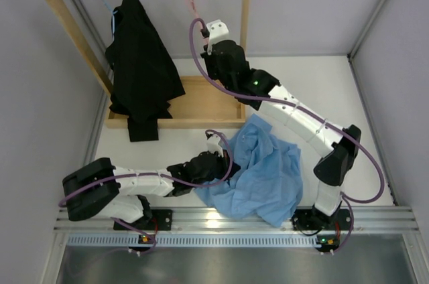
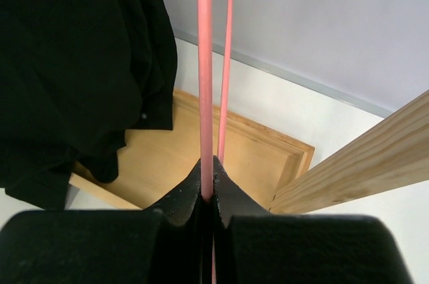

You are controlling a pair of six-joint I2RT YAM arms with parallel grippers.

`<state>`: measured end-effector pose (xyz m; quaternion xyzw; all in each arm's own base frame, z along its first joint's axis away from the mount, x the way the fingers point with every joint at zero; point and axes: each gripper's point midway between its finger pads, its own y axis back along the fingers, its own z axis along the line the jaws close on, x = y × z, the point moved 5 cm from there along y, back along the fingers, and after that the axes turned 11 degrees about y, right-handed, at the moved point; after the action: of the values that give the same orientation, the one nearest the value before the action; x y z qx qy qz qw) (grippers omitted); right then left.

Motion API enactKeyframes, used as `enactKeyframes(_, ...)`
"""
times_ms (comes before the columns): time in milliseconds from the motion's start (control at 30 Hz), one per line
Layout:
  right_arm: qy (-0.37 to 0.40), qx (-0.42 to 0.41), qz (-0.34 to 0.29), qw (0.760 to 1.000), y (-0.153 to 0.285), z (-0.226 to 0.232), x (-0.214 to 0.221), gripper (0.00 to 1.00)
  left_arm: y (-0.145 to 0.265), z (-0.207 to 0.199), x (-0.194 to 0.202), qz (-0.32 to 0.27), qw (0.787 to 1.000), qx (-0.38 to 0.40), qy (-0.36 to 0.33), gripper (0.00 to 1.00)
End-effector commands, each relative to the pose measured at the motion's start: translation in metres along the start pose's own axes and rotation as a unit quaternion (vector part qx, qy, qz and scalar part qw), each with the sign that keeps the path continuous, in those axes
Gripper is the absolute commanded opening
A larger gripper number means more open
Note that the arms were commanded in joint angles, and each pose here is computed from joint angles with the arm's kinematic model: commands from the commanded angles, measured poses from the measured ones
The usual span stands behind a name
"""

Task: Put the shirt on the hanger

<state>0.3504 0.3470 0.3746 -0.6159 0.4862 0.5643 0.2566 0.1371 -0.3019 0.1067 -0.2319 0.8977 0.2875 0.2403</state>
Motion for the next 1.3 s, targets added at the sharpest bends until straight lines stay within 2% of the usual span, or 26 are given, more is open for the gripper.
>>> enactKeyframes(0, -0.024, 0.007, -0.072, 0.997, 0.027, -0.021, -0.044, 0.0, 0.0, -0.018, -0.011, -0.018, 0.999, 0.032, 0.008, 0.0)
enactKeyframes(333, -0.022, 0.02, -0.096, 0.995, 0.046, -0.036, -0.061, 0.0, -0.001, -0.018, -0.009, -0.016, 0.999, 0.033, 0.01, 0.0)
enactKeyframes(633, -0.026, -0.022, -0.129, 0.991, 0.079, -0.042, -0.078, 0.0, 0.0, -0.017, -0.01, -0.018, 0.999, 0.029, 0.01, 0.0)
enactKeyframes(733, -0.021, -0.045, -0.12, 0.992, 0.095, -0.043, -0.073, 0.0, 0.001, -0.016, -0.012, -0.023, 0.999, 0.023, 0.011, 0.0)
enactKeyframes(1033, -0.001, -0.159, -0.047, 0.986, 0.152, -0.043, -0.02, 0.0, 0.013, -0.016, -0.029, -0.057, 0.998, -0.007, 0.011, 0.0)
enactKeyframes(1167, -0.003, -0.194, -0.014, 0.981, 0.191, -0.046, 0.014, 0.0, 0.022, -0.017, -0.044, -0.081, 0.996, -0.042, 0.003, 0.0)
enactKeyframes(1267, -0.005, -0.22, 0.037, 0.975, 0.221, -0.047, 0.057, 0.0, 0.031, -0.017, -0.061, -0.111, 0.99, -0.083, 0.006, 0.0)
